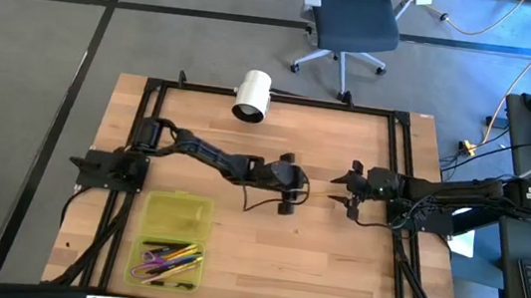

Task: Pick & place school supplies into a supply box
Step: Put the yellow pencil into the yellow supply box

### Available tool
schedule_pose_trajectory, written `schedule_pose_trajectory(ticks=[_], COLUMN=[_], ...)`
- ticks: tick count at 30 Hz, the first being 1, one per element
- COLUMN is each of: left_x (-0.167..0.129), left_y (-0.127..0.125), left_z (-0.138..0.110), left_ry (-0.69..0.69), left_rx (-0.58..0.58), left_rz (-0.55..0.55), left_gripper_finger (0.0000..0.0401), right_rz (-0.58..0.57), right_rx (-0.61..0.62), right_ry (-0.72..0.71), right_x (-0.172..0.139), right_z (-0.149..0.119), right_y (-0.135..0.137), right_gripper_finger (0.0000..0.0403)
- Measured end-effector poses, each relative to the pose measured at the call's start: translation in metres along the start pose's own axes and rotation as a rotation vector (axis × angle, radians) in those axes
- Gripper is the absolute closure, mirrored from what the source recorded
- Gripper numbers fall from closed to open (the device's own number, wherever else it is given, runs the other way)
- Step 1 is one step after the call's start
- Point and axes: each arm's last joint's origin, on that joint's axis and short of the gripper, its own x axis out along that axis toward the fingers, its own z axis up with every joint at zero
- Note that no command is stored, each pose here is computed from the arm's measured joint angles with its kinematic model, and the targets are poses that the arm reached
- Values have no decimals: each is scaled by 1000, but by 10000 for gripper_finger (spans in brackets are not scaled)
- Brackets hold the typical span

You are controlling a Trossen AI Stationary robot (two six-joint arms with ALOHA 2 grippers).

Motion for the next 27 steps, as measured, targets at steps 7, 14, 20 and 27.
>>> schedule_pose_trajectory(ticks=[7,14,20,27], left_x=[2,15,27,34], left_y=[-2,-7,-7,-7], left_z=[7,-9,-25,-35], left_ry=[-3,27,59,73], left_rx=[-57,-82,-88,-95], left_rz=[-29,-52,-19,10], left_gripper_finger=[236,239,250,258], right_rz=[2,3,5,5], right_rx=[0,0,0,0], right_ry=[19,17,13,14], right_x=[0,0,0,0], right_z=[-2,-2,-1,-1], right_y=[0,0,0,0], right_gripper_finger=[160,160,160,160])
